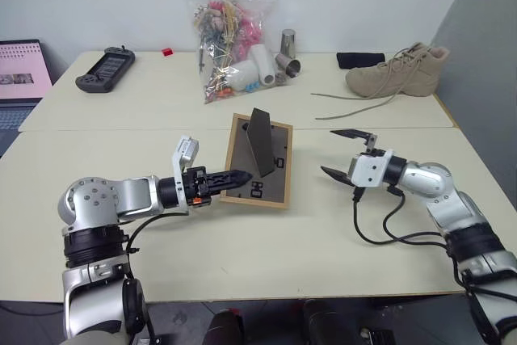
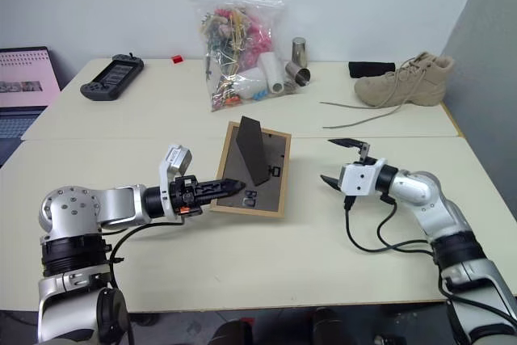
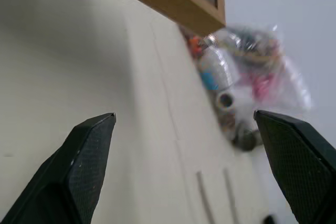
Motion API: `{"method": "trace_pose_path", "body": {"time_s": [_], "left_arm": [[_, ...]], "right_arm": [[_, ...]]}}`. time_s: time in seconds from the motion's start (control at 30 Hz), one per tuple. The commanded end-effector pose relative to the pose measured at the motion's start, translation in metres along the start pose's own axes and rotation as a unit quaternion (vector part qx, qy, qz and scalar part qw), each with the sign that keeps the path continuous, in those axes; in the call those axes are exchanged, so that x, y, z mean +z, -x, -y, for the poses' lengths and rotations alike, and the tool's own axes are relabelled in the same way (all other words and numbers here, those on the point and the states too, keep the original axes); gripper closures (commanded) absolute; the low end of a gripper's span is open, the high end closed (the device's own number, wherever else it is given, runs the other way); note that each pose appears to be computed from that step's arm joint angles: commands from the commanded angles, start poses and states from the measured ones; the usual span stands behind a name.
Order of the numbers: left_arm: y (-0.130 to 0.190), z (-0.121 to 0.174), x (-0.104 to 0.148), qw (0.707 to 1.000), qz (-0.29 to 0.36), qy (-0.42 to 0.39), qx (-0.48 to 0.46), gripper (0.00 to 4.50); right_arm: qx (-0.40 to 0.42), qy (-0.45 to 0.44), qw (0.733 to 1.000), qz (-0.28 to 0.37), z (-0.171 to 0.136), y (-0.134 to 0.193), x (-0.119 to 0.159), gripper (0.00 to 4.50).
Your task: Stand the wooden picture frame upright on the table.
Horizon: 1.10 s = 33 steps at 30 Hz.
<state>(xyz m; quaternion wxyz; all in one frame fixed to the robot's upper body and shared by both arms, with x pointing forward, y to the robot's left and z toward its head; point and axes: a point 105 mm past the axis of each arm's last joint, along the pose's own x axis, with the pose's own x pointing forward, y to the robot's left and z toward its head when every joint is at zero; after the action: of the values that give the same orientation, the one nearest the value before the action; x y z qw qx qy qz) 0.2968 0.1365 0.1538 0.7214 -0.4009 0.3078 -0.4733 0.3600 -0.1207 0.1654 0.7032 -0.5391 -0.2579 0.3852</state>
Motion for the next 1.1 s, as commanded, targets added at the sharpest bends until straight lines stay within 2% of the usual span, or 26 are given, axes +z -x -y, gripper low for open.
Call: {"method": "trace_pose_path", "body": {"time_s": [0.03,0.17,0.43,0.6,0.77,0.9,0.97,1.1], "left_arm": [[-0.002,0.012,-0.015,0.999,0.006,0.011,-0.036,3.20],[-0.003,0.016,-0.017,0.999,0.031,0.028,-0.034,3.20],[-0.007,0.021,-0.031,0.998,0.039,0.038,-0.012,3.20],[-0.008,0.020,-0.037,0.998,0.040,0.038,-0.004,3.20],[-0.008,0.021,-0.038,0.999,0.036,0.034,-0.005,3.20],[-0.009,0.020,-0.040,0.999,0.030,0.035,-0.003,3.20],[-0.009,0.018,-0.042,0.999,0.024,0.035,0.003,2.51],[-0.004,0.018,-0.037,0.999,0.027,0.031,0.008,1.62]], "right_arm": [[-0.019,0.107,0.991,0.077,-0.003,-0.011,0.022,0.02],[-0.015,0.146,0.982,0.118,-0.015,-0.023,0.033,0.02],[-0.057,0.170,0.967,0.183,-0.012,-0.045,0.059,0.02],[-0.063,0.167,0.966,0.190,-0.011,-0.048,0.060,1.07],[-0.065,0.171,0.962,0.201,-0.011,-0.048,0.063,2.38],[-0.076,0.174,0.960,0.206,-0.008,-0.047,0.065,2.80],[-0.077,0.175,0.960,0.205,-0.008,-0.046,0.064,2.83],[-0.083,0.173,0.960,0.202,-0.004,-0.041,0.061,3.19]]}}
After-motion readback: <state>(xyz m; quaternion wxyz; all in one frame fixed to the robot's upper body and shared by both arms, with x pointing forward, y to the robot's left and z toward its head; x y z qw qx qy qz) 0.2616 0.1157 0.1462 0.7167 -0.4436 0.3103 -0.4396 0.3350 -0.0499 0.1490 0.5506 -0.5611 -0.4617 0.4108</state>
